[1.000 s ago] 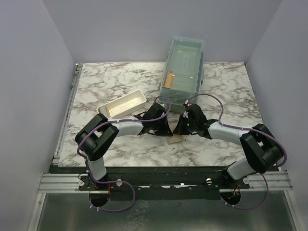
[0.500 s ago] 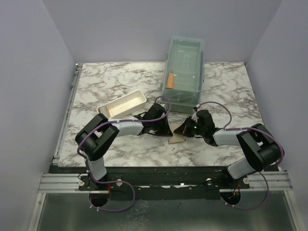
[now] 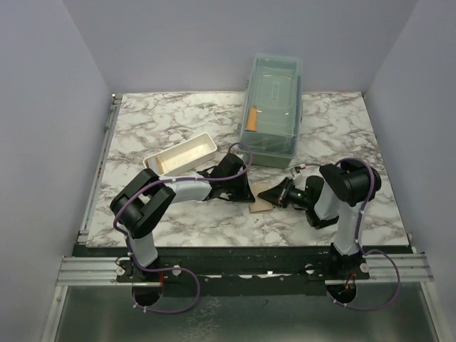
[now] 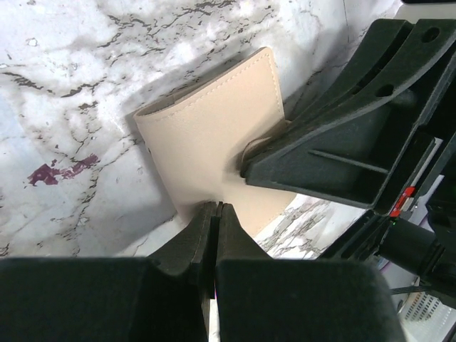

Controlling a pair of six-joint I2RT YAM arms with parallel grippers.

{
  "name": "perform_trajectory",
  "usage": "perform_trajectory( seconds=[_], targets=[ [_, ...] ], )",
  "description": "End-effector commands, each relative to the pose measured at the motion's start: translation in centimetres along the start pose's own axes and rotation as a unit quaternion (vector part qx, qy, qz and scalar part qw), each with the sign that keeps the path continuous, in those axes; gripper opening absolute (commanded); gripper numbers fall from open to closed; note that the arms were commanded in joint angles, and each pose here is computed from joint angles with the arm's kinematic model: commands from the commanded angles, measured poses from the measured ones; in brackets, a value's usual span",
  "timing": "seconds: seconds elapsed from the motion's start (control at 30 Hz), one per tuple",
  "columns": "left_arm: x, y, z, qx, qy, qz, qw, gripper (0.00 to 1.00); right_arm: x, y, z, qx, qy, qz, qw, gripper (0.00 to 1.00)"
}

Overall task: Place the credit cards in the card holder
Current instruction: Close the card holder at the center of the board.

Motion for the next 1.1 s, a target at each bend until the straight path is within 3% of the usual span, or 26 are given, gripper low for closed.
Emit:
perform_trajectory(
  seconds=[0.0,0.3,0.6,0.83,1.07],
  targets=[
    [0.6,1.7,1.7,-0.007,0.022,-0.034,0.999,0.00,3.2,-8.5,1.9,-0.126,-0.021,0.117,0.985,0.00],
    [0.6,0.9,1.1,-0.015,0.023,-0.026,0.999,0.00,3.2,-9.5,0.9,-0.141,-0.036,0.184,0.972,0.00],
    [1.2,-0.2,0.0,-0.022,0.014,-0.018,0.999,0.00,4.4,-12.9,0.3,-0.120,-0.090,0.318,0.936,0.00],
    [1.1,-0.5,-0.1,-0.024,0.016,-0.012,1.000,0.00,3.3,-11.5,0.7,-0.067,-0.078,0.291,0.951,0.00],
    [1.3,-3.5,-2.3,-0.009,-0.006,0.045,0.999,0.20,3.7,-10.6,0.4,-0.042,-0.094,0.291,0.951,0.00]
  ],
)
Point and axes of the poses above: each gripper's point midway between its finger pads, its own x axis back along the fingers, its own y axis along the line the jaws close on, z = x × y, the point moved 1 cm from there along x, back along the fingers, and after that the axes turned 11 degrees about -x, right-handed, at the moved point
